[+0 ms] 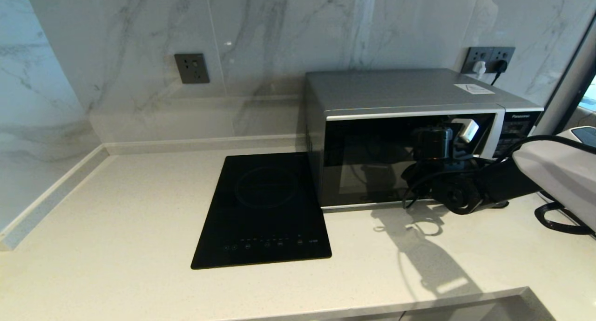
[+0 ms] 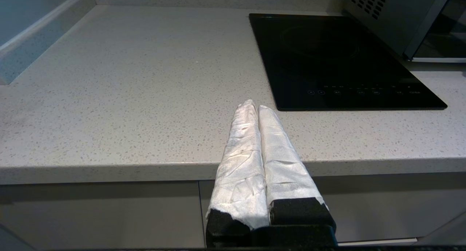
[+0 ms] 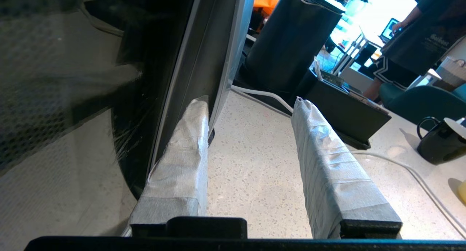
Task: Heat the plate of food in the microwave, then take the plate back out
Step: Open the microwave oven
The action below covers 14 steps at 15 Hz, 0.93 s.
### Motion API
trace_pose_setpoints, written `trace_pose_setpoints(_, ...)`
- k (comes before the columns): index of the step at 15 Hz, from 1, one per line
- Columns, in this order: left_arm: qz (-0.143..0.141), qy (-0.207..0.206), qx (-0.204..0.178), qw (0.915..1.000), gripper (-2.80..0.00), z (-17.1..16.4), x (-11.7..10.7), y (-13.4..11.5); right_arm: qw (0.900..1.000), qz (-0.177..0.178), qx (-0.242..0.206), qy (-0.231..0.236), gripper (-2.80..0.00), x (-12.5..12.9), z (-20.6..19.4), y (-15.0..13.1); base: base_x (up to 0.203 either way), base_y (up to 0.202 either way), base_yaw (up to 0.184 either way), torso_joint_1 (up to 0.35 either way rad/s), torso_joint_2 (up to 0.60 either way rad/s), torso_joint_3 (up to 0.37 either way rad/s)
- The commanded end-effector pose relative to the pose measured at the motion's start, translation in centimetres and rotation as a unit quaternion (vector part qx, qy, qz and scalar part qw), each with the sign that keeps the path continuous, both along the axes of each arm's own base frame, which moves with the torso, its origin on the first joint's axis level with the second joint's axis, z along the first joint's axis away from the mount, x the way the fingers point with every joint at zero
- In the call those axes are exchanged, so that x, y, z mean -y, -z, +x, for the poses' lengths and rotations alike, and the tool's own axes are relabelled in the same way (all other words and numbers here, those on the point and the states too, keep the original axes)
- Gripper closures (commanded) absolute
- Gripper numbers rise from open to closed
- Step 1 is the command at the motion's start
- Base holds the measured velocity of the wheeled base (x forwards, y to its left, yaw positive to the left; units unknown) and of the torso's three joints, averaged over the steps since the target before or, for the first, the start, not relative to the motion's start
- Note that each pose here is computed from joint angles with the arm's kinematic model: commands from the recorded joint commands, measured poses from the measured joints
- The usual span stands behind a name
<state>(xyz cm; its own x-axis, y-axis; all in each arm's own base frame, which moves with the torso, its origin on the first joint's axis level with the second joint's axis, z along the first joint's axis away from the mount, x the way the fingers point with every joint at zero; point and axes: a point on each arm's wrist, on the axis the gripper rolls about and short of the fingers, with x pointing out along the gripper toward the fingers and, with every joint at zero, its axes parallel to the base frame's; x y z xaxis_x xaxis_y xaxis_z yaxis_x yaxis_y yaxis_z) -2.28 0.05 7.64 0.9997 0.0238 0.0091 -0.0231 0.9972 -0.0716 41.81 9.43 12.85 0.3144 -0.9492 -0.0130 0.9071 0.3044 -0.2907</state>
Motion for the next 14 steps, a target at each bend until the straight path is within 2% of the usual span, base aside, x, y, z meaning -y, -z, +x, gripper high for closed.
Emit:
trace_pose_setpoints(1, 0.0, 0.0, -0.001, 1.0, 0.0, 0.0, 0.0, 0.0, 1.0, -0.001, 0.001, 0.0, 0.0, -0.3, -0.1, 0.0, 0.0, 0.0, 0.0, 0.0, 0.0, 0.0)
trace_pose_setpoints(14, 0.0, 0.0, -0.001, 1.0, 0.0, 0.0, 0.0, 0.0, 1.0, 0.001, 0.007, -0.006, 0.0, -0.6, -1.0, -1.2, 0.0, 0.0, 0.0, 0.0, 0.0, 0.0)
